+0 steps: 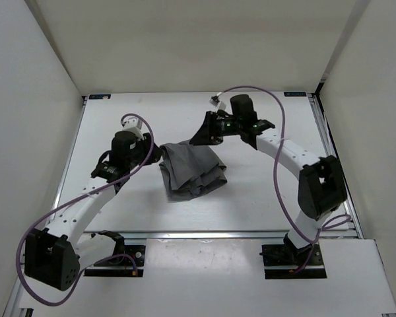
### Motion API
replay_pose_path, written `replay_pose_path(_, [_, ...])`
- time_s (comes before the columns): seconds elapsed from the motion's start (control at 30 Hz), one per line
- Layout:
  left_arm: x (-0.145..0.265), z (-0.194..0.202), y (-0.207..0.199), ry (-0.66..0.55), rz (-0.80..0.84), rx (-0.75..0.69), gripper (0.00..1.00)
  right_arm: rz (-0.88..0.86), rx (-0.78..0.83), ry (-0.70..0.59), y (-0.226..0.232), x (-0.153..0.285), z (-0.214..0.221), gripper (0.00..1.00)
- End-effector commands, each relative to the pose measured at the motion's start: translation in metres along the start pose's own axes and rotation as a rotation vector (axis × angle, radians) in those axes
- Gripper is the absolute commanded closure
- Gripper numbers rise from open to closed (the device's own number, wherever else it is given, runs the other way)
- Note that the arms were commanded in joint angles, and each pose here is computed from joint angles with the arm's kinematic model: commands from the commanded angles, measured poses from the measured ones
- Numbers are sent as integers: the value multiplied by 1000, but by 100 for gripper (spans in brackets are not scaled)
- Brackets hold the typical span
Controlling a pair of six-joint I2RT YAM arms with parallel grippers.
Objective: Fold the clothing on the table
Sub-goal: Fold the skirt
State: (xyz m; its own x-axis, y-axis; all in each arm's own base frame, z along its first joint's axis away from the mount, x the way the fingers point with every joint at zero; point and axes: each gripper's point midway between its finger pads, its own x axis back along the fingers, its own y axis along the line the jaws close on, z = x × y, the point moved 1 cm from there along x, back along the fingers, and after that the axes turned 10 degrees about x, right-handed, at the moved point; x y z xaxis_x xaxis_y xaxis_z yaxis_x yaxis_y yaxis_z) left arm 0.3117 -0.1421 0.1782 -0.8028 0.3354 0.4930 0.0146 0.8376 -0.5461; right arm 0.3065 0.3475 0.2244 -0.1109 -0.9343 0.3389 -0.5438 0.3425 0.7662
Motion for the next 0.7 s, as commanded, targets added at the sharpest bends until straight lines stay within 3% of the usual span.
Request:
replay_pose_path(0.0, [10,-7,-31,40,121,-9,53,139,33,-67,-20,19,-16,66])
replay_pose_path(0.07, [0,-6,-55,55,180,-18,63,185,16,-68,-29,25,-19,83])
replay_pose_path(0.1, [-3,-11,-69,40,209,-29,73,222,14,-62,-36,27,-19,96])
replay_pose_path(0.13, [-17,-4,-70,62,191,-35,83,239,7,-59,-41,30,-19,100])
replay_pose_path(0.2, [-36,-7,-78,85,191,-40,90,266,6,-51,-44,33,-15,100])
replay_pose_path(0.4, [-87,37,-40,189,115,17,93,283,19,-50,-49,44,1,100])
replay_pose_path(0.53, [-79,79,9,277,-30,-14,94,297,26,-30,-57,46,8,100])
replay_pose_path(0.67, [-47,101,26,282,-64,-10,95,302,37,-11,-61,39,9,100])
